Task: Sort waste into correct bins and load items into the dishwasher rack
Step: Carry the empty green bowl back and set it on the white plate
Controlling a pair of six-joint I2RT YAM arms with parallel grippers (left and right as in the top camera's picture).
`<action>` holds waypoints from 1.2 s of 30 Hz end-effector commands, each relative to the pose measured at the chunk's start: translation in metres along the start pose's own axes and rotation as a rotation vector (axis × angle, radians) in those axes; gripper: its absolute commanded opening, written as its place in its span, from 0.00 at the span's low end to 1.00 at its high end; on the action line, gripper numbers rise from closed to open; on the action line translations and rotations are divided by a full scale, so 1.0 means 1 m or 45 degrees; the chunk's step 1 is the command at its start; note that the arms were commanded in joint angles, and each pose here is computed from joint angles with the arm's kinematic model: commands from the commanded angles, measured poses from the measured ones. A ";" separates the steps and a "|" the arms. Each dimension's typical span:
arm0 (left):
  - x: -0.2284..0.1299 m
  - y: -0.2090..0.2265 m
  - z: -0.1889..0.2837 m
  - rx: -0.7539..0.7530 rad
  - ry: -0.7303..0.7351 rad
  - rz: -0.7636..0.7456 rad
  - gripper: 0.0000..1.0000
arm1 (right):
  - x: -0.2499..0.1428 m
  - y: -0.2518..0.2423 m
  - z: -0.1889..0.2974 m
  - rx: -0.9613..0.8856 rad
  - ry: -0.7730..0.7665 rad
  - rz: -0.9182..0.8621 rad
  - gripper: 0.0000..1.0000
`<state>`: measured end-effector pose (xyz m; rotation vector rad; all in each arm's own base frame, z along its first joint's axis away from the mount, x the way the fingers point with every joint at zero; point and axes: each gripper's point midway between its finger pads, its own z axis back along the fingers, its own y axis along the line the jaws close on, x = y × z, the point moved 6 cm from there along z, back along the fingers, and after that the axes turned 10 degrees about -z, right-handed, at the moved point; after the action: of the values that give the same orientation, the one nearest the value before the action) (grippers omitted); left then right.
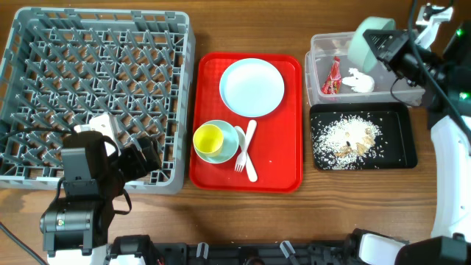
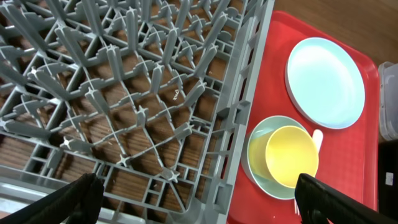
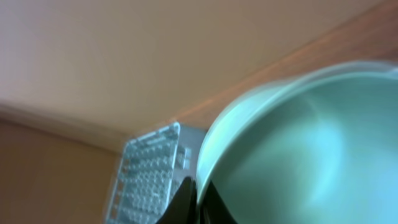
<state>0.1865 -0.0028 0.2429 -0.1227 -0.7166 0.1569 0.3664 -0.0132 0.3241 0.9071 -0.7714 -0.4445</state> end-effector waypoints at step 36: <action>0.006 -0.002 0.006 -0.013 -0.034 0.004 1.00 | -0.233 -0.012 -0.221 -0.274 0.709 1.143 0.04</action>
<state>0.1865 -0.0028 0.2429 -0.1227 -0.7166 0.1569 0.3828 0.2397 0.1493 0.3232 -0.5878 0.5134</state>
